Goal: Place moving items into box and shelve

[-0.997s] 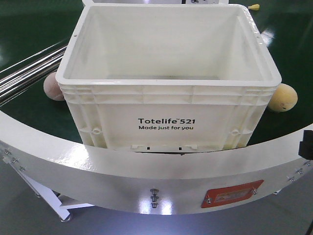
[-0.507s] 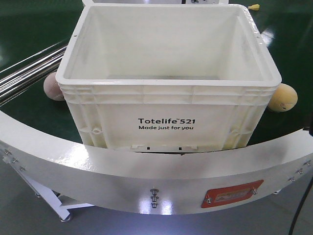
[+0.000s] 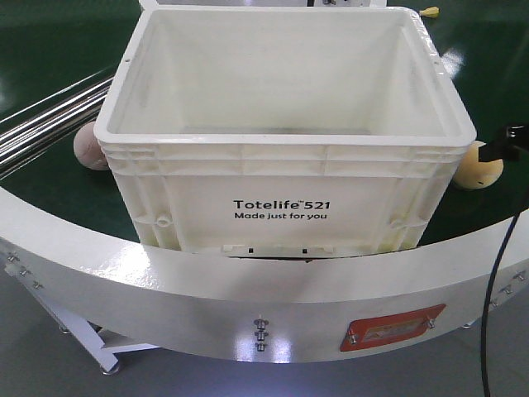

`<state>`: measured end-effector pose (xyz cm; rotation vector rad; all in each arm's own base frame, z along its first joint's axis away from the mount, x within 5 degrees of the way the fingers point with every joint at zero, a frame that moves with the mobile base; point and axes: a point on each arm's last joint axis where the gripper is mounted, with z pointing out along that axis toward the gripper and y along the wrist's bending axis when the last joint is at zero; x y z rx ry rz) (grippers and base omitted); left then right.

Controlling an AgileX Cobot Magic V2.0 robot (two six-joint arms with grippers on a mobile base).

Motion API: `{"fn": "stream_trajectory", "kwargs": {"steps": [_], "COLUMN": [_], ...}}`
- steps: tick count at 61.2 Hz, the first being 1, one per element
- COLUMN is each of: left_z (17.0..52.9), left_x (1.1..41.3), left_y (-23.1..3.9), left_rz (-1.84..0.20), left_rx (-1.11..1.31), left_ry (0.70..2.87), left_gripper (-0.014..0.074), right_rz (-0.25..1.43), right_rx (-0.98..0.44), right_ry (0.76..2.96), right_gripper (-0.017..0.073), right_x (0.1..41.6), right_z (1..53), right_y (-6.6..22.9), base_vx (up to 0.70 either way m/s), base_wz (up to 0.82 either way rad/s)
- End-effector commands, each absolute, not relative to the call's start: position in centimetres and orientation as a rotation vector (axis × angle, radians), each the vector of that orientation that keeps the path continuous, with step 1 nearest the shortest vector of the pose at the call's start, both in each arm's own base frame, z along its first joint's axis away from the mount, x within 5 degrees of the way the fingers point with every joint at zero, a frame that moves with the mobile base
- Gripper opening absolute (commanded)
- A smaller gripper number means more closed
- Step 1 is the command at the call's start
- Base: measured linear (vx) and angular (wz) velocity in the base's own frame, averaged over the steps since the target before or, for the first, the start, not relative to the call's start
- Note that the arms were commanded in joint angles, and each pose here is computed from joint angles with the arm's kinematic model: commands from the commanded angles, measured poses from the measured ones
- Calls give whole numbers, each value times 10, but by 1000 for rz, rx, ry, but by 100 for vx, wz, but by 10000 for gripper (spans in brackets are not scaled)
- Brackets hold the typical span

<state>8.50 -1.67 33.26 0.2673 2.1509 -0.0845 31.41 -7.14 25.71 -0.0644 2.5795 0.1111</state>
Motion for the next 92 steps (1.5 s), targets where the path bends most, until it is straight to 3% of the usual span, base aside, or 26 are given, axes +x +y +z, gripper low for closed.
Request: {"fn": "stream_trajectory", "kwargs": {"steps": [1, 26, 36, 48, 59, 66, 77, 92], "left_z": [346, 345, 345, 345, 345, 345, 345, 345], "left_x": [89, 88, 88, 88, 88, 88, 88, 88], "left_y": [-19, -19, -19, -19, -19, -19, -19, -19], "left_rz": [-102, -103, -103, -103, -103, -103, -103, -103], "left_rx": [264, 264, 264, 264, 264, 264, 264, 264], "left_ry": [2065, 2072, 2074, 2074, 2074, 2074, 2074, 2074], "left_gripper": [591, 591, 591, 591, 591, 591, 591, 591], "right_rz": [105, 76, 85, 85, 68, 60, 81, 225], "right_rx": [-114, -201, -216, -215, -269, -358, -532, -771], "right_ry": [2463, 2452, 2477, 2455, 2327, 2194, 1989, 1879], "right_gripper": [663, 615, 514, 327, 315, 316, 316, 316], "right_x": [336, 385, 387, 386, 389, 389, 383, 371], "right_z": [273, 215, 203, 214, 272, 325, 389, 397], "right_y": [-76, -91, -91, -91, -83, -60, 2, 99], "base_vx": [0, 0, 0, 0, 0, 0, 0, 0], "base_wz": [0, 0, 0, 0, 0, 0, 0, 0]}}
